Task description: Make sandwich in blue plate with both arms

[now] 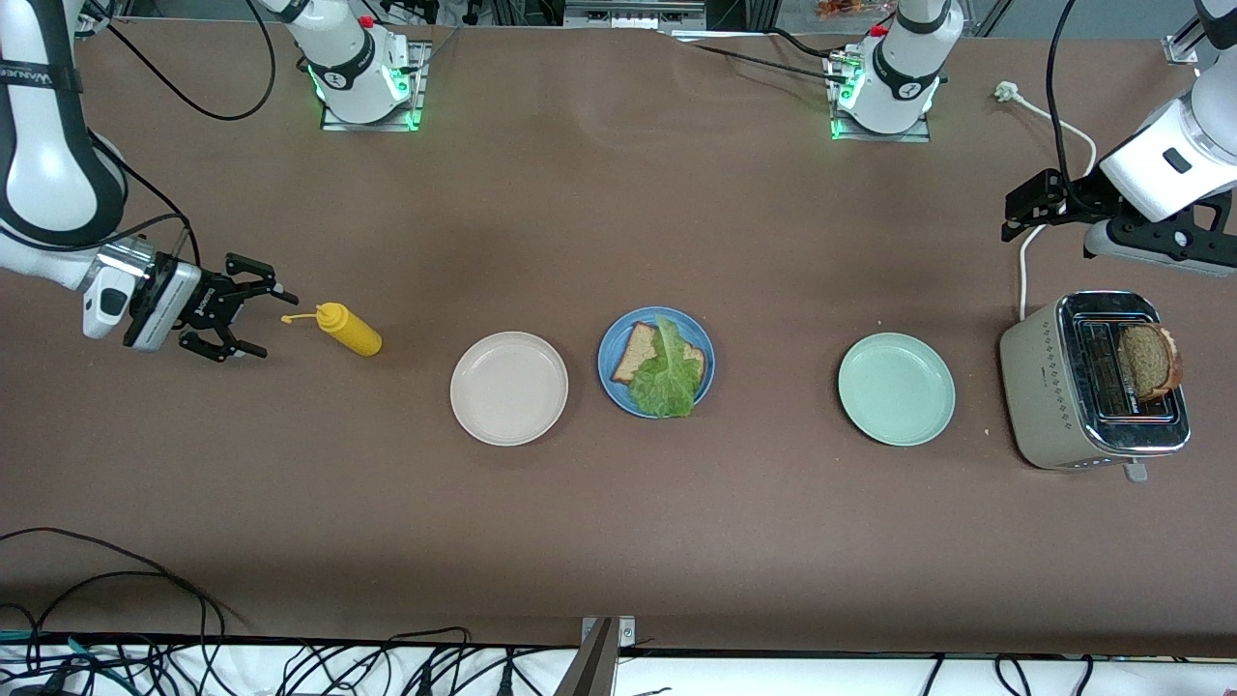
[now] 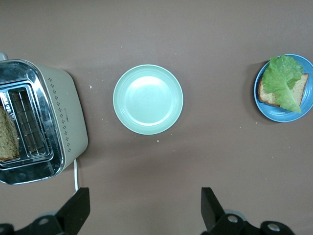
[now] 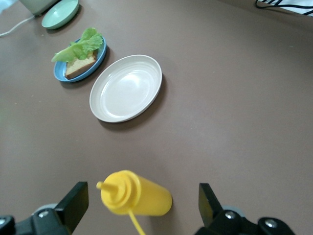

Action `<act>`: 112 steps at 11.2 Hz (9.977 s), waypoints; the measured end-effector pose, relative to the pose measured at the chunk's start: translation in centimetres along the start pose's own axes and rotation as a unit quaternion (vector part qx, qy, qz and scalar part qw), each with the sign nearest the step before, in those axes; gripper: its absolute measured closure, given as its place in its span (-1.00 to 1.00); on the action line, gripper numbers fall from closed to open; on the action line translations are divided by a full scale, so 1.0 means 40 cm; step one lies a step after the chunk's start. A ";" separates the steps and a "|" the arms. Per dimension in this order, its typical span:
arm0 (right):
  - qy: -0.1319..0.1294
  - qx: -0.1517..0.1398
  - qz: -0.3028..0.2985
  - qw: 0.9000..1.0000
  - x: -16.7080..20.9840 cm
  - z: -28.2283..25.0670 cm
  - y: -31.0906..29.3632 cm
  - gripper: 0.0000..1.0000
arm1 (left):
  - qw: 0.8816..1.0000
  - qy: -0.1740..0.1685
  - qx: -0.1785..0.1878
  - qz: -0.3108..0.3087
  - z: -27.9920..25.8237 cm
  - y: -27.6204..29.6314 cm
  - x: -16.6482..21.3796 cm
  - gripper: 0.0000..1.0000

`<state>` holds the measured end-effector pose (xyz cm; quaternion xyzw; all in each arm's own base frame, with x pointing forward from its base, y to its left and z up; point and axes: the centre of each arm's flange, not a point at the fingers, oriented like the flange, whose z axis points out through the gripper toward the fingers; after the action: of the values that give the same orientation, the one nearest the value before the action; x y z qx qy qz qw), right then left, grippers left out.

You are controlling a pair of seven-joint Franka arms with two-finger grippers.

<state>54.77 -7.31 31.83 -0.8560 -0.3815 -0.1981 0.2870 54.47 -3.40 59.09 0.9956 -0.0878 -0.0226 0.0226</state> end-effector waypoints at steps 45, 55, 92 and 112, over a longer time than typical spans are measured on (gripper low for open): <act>0.195 0.153 -0.113 0.962 -0.284 0.246 0.095 -1.00 | 1.000 -0.001 0.000 0.000 0.001 -0.001 0.000 -1.00; 0.202 0.148 -0.116 0.961 -0.269 0.245 0.108 -1.00 | 1.000 -0.001 0.000 0.000 0.001 -0.001 0.000 -1.00; 0.248 0.203 -0.125 0.939 -0.306 0.323 0.170 -1.00 | 1.000 -0.001 0.000 0.000 0.001 -0.001 0.000 -1.00; 0.217 0.208 -0.117 0.946 -0.228 0.330 0.206 0.44 | 1.000 -0.001 0.000 0.000 0.001 -0.001 0.000 -1.00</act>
<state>56.91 -8.22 13.96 -0.6624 -0.4404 -0.3278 0.5096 54.49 -3.38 59.04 0.9956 -0.0876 -0.0232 0.0226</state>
